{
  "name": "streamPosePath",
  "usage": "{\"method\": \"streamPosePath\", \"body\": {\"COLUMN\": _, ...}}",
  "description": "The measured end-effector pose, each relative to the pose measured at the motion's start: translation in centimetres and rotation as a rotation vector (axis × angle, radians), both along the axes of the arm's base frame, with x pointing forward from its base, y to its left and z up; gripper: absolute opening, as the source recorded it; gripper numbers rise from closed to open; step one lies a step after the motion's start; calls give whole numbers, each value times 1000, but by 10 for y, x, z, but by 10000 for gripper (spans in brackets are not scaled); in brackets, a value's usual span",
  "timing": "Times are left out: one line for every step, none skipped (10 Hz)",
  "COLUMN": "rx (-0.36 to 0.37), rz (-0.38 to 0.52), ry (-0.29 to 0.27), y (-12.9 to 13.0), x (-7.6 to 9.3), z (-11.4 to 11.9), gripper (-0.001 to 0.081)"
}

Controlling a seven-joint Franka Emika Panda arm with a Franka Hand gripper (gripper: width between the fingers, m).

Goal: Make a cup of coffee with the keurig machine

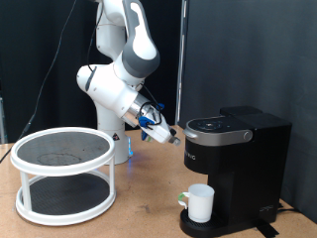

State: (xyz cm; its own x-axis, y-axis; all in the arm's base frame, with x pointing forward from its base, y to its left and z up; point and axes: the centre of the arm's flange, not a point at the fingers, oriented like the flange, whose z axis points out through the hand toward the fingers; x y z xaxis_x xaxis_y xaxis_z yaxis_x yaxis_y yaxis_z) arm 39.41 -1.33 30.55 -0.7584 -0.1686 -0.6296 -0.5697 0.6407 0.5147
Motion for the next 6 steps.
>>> {"method": "streamPosePath", "body": {"rx": 15, "rz": -14, "ry": -9, "y": 1, "x": 1, "z": 2, "gripper": 734}}
{"method": "streamPosePath", "body": {"rx": 46, "rz": -27, "ry": -34, "y": 3, "x": 5, "z": 11, "gripper": 734}}
{"method": "streamPosePath", "body": {"rx": 79, "rz": -42, "ry": -85, "y": 6, "x": 9, "z": 25, "gripper": 734}}
{"method": "streamPosePath", "body": {"rx": 106, "rz": -55, "ry": -125, "y": 7, "x": 10, "z": 38, "gripper": 734}}
{"method": "streamPosePath", "body": {"rx": 143, "rz": -57, "ry": -160, "y": 7, "x": 10, "z": 51, "gripper": 734}}
{"method": "streamPosePath", "body": {"rx": 174, "rz": -44, "ry": -190, "y": 9, "x": 9, "z": 66, "gripper": 734}}
